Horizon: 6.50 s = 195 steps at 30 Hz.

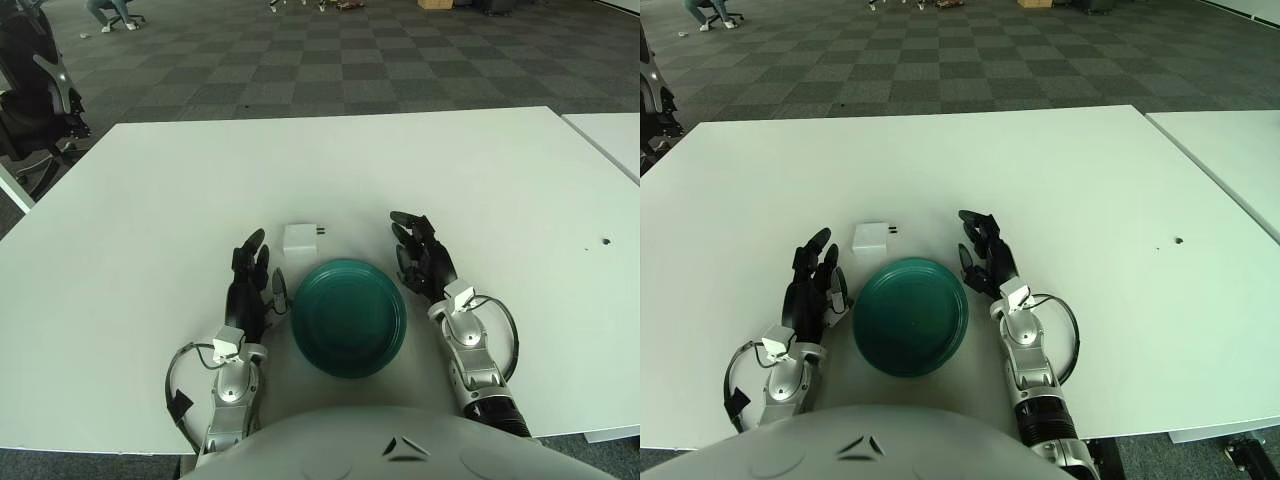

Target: Put the charger into the plate.

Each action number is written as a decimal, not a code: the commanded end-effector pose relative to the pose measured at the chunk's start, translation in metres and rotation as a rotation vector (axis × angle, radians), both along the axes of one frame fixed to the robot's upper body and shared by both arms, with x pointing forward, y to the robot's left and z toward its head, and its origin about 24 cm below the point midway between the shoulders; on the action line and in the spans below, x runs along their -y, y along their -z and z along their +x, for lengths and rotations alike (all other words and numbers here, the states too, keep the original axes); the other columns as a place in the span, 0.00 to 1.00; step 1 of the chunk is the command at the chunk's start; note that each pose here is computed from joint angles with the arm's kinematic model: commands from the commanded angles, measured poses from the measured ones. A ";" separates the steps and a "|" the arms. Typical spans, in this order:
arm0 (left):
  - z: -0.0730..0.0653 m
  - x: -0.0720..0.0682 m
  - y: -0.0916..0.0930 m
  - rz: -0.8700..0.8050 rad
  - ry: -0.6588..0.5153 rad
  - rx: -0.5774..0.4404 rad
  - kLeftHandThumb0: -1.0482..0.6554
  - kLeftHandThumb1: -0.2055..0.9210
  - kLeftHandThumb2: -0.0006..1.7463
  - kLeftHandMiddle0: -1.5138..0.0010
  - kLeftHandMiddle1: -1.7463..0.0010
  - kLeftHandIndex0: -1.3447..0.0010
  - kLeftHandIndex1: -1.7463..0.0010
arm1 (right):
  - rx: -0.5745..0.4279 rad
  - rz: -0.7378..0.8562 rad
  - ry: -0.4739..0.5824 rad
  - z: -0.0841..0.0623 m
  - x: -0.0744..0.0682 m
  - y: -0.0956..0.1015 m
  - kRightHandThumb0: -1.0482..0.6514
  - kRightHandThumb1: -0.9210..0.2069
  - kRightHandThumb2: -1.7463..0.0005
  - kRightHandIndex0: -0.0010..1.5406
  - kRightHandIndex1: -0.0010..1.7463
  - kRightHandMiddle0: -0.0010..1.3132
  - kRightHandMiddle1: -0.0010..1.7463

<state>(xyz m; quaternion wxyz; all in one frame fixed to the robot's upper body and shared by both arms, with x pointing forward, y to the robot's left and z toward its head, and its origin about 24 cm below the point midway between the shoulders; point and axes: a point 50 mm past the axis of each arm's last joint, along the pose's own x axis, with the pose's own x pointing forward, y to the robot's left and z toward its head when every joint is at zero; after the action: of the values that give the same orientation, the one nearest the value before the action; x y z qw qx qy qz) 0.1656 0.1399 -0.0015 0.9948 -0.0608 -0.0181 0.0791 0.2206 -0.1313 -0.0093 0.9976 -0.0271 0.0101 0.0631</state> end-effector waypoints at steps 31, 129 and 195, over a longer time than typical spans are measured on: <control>0.115 -0.046 -0.074 1.027 0.269 0.353 0.06 1.00 0.40 0.78 0.99 1.00 0.61 | -0.232 0.002 0.020 -0.020 0.000 0.040 0.14 0.00 0.64 0.23 0.01 0.11 0.48; 0.164 -0.011 0.004 1.301 0.753 -0.137 0.61 0.39 0.80 0.55 0.03 0.65 0.00 | -0.238 0.027 0.073 -0.019 -0.001 0.043 0.16 0.00 0.60 0.26 0.02 0.15 0.51; 0.073 0.052 -0.110 1.166 1.325 0.450 0.61 0.44 0.74 0.60 0.00 0.60 0.10 | -0.249 0.006 0.027 -0.024 -0.004 0.043 0.15 0.00 0.57 0.20 0.00 0.00 0.40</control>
<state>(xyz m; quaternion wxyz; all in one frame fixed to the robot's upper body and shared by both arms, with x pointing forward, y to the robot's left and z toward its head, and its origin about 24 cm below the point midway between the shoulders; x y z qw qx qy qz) 0.2353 0.0887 0.1074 0.7011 0.4205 -0.2151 -0.5343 0.2298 -0.1251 -0.0088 0.9984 -0.0186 0.0099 0.0532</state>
